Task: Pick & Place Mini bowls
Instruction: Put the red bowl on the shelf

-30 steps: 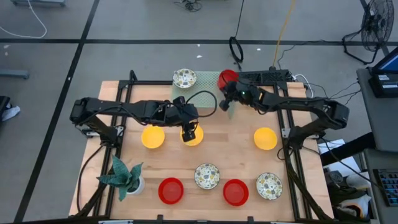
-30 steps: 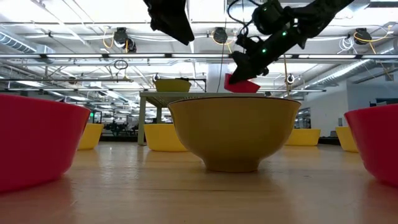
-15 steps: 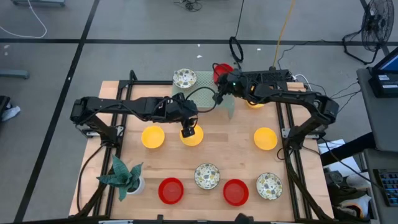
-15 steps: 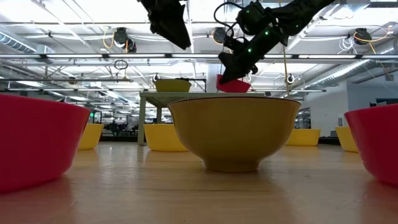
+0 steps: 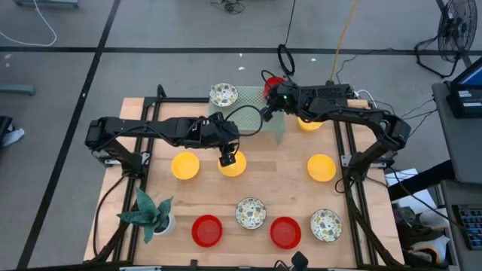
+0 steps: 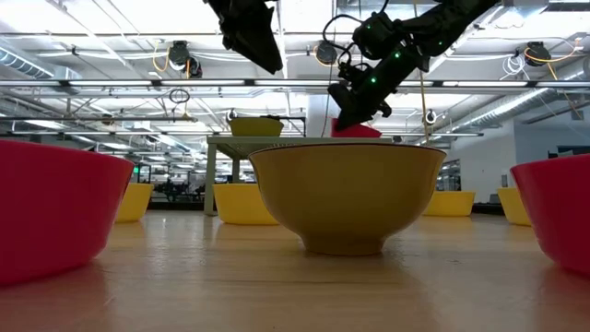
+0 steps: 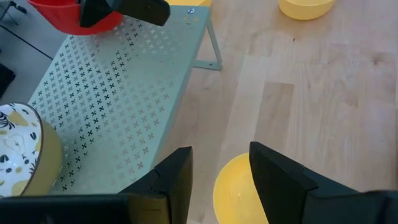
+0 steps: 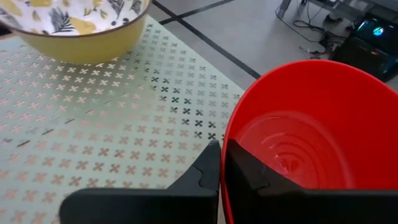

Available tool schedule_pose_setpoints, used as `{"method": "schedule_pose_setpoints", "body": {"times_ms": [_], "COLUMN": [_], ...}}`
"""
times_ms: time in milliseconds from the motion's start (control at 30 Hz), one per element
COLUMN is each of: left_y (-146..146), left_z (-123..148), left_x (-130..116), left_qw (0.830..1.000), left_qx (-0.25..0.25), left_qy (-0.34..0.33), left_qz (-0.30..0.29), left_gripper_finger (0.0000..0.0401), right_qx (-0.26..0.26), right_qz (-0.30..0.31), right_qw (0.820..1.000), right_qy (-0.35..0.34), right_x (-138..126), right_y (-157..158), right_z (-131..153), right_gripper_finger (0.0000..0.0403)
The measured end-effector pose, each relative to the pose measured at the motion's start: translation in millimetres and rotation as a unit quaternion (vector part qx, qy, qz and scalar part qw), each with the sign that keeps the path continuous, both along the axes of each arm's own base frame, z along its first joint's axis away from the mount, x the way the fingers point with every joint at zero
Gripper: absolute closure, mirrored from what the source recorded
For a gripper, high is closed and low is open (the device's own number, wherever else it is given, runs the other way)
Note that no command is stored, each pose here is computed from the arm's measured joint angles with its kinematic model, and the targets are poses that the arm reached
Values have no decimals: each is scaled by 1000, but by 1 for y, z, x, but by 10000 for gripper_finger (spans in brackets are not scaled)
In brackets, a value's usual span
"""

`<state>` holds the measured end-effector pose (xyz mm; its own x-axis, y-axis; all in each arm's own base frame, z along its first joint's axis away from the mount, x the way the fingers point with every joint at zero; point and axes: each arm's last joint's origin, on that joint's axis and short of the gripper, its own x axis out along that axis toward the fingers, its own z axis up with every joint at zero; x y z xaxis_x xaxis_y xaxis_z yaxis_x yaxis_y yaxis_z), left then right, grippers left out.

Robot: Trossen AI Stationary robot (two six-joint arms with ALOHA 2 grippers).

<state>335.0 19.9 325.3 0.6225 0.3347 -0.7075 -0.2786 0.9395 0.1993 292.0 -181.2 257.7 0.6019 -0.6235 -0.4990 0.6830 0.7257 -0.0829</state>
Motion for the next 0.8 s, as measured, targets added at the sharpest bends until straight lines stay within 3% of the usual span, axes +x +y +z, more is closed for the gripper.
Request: {"method": "schedule_pose_setpoints", "body": {"times_ms": [500,800], "left_y": [0,0], "left_z": [0,0], "left_x": [0,0], "left_qw": [1000,1000], "left_qx": [9,10], "left_qy": [5,5], "left_qz": [-10,-11], "left_gripper_finger": [238,238], "right_qx": [-2,-26], "right_qz": [32,52], "right_qw": [999,998], "right_qy": [1,-14], "right_x": [1,4], "right_y": [1,1], "right_z": [0,5], "right_gripper_finger": [395,303]}}
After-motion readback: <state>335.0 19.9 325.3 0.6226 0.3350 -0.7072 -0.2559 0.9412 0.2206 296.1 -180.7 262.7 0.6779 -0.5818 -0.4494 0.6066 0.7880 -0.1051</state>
